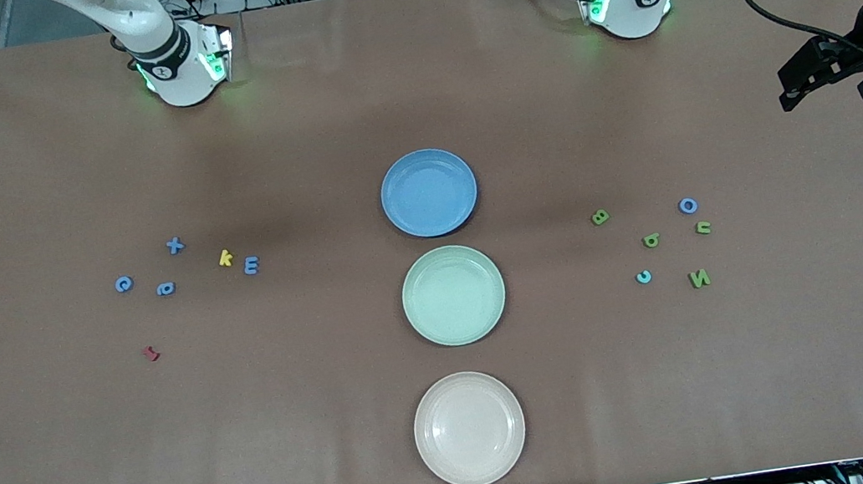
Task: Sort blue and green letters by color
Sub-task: 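Move both grippers out from rest toward the foam letters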
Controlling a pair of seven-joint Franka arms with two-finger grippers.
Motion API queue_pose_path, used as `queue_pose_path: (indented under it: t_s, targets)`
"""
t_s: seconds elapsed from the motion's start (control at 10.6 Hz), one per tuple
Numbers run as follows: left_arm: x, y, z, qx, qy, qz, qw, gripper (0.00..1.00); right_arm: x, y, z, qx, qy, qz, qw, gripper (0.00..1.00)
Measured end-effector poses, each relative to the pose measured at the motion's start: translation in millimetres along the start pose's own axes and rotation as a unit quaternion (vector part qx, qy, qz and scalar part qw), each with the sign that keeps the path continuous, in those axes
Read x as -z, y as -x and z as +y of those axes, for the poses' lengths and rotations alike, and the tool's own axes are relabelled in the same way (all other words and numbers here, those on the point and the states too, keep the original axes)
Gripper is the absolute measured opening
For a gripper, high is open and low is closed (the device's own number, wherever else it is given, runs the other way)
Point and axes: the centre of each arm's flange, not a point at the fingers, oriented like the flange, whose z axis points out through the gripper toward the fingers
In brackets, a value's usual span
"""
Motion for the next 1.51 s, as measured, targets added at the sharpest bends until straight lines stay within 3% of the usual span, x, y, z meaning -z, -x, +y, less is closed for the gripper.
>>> queue_pose_path:
  t_s: [0.28,0.66,1.13,1.32,1.51]
  targets:
    - [0,0,0,0.000,0.000,0.000,1.000,1.00,0,1,-5,0.066,0.000,-0.001,0.998,1.00]
    - [-16,-5,-1,0.000,0.001,-0.015,1.000,1.00,0,1,-5,0.077,0.000,-0.001,0.997,1.00]
    - [-136,-24,5,-0.005,0.006,-0.029,1.000,1.00,-12,-5,-11,0.042,0.001,-0.009,0.999,1.00]
    - [-193,-17,6,0.002,0.007,-0.024,1.000,1.00,-40,-17,-14,0.031,0.002,-0.017,0.999,1.00]
    - [-234,-7,16,0.027,0.007,-0.045,0.999,1.00,-79,-26,-14,0.027,0.003,-0.025,0.999,1.00]
